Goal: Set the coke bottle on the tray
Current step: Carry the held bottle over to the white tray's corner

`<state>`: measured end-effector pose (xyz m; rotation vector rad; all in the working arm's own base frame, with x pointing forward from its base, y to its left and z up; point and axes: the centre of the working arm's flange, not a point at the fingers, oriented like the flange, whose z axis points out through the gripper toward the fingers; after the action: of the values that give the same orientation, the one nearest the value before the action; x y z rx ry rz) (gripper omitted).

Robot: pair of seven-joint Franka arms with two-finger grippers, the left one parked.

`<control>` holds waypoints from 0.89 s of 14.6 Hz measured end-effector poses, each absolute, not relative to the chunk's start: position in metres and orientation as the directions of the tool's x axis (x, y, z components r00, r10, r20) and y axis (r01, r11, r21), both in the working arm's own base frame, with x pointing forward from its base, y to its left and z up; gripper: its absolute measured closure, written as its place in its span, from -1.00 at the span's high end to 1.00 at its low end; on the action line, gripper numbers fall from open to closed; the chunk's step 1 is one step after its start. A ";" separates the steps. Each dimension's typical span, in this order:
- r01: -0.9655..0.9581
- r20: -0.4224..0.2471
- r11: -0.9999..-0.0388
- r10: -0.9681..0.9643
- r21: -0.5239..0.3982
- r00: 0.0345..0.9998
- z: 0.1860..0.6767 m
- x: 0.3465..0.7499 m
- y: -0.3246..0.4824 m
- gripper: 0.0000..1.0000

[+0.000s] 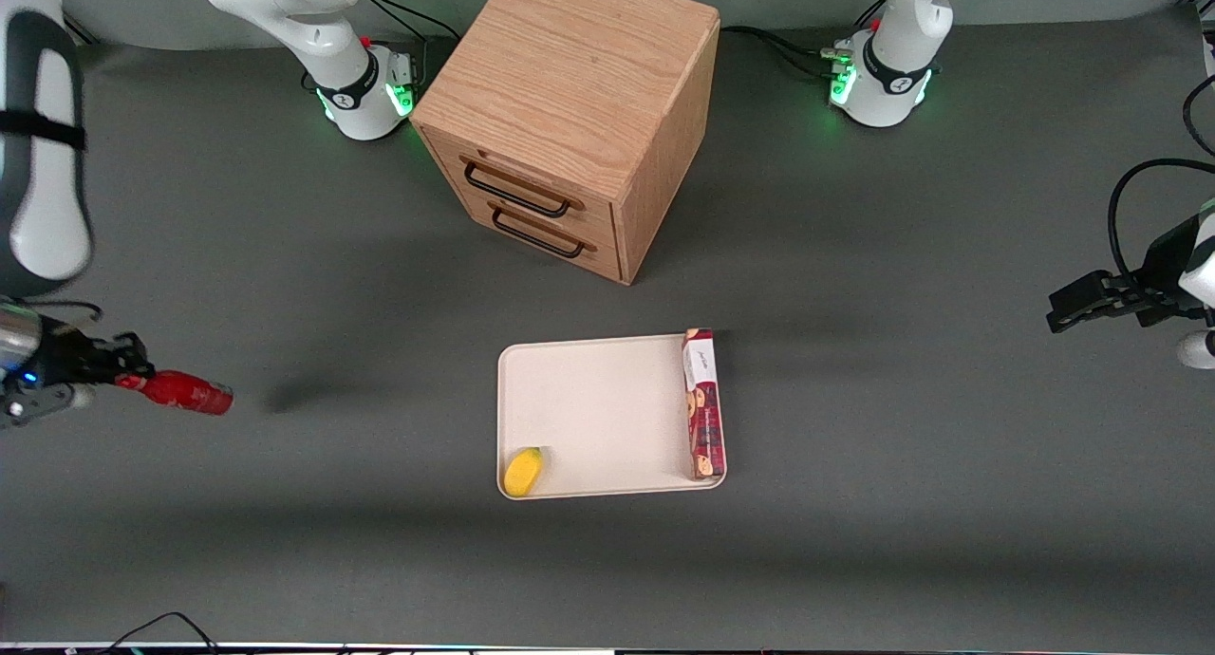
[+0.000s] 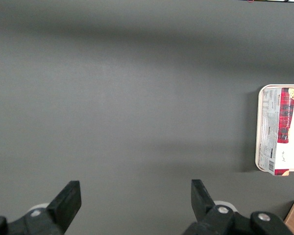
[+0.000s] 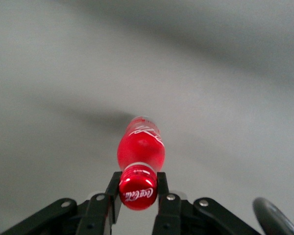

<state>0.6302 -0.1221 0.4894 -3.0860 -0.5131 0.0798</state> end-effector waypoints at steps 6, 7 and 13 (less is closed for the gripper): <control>0.184 -0.097 -0.982 0.187 -0.037 0.978 0.622 0.604 0.053 -0.37; 0.134 -0.108 -0.990 0.137 -0.042 0.985 0.621 0.599 0.096 -0.37; -0.207 -0.144 -0.974 -0.192 -0.096 0.971 0.542 0.586 0.287 -0.37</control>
<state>0.5863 0.2875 0.5425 -3.0091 0.3057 0.2031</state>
